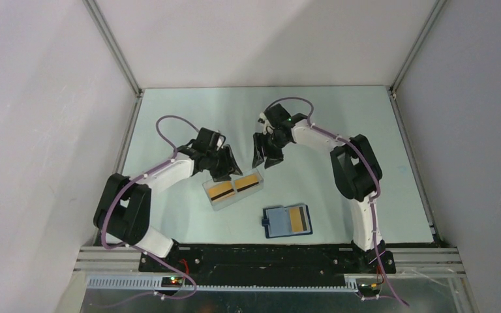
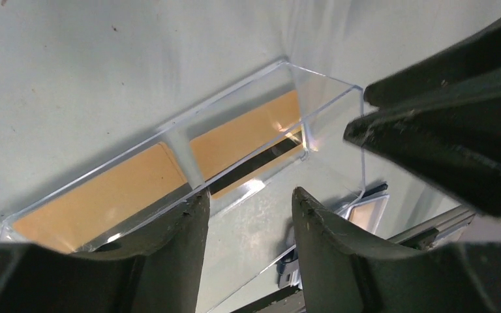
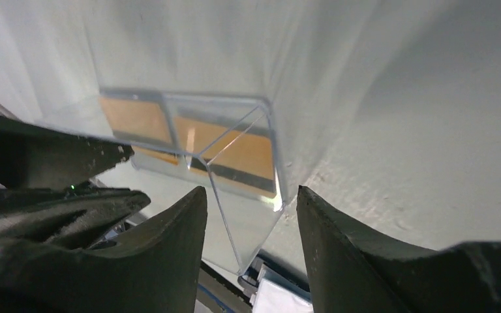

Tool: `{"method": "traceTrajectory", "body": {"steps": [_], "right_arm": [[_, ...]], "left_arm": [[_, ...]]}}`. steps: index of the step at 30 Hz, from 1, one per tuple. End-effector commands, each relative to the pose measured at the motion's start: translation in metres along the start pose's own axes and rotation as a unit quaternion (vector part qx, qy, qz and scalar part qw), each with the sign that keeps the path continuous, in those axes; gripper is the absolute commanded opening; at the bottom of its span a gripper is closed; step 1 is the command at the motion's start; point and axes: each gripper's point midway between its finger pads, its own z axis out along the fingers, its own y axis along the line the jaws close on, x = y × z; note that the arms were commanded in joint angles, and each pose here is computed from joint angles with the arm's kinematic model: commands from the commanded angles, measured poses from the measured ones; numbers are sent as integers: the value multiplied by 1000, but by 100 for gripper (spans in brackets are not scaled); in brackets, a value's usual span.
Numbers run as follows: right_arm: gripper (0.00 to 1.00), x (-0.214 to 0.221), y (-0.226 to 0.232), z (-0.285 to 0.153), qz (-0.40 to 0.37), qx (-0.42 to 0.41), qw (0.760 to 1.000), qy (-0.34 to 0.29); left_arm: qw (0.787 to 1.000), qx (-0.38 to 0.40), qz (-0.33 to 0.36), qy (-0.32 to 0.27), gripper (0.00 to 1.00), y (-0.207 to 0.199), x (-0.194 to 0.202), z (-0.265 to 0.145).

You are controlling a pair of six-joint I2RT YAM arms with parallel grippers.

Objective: Put the credit cards into the card holder
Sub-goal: Pick up the credit card from the storage box.

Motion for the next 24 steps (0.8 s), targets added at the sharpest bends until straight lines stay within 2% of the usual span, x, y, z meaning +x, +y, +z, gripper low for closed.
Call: {"method": "traceTrajectory", "body": {"steps": [1,13,22,24], "right_arm": [[55,26,23,-5,-8,-39,999,21],[46,71,43,-5,-4,-47,998,43],[26,84,61,-5,-10,-64,996,55],[25,86,63,-5,-9,-65,996,57]], "left_arm": [[1000,-11,7,7,55,12,7,5],[998,-57,15,22,56,41,32,14],[998,-52,21,14,56,35,29,13],[999,-46,24,5,56,30,26,9]]}}
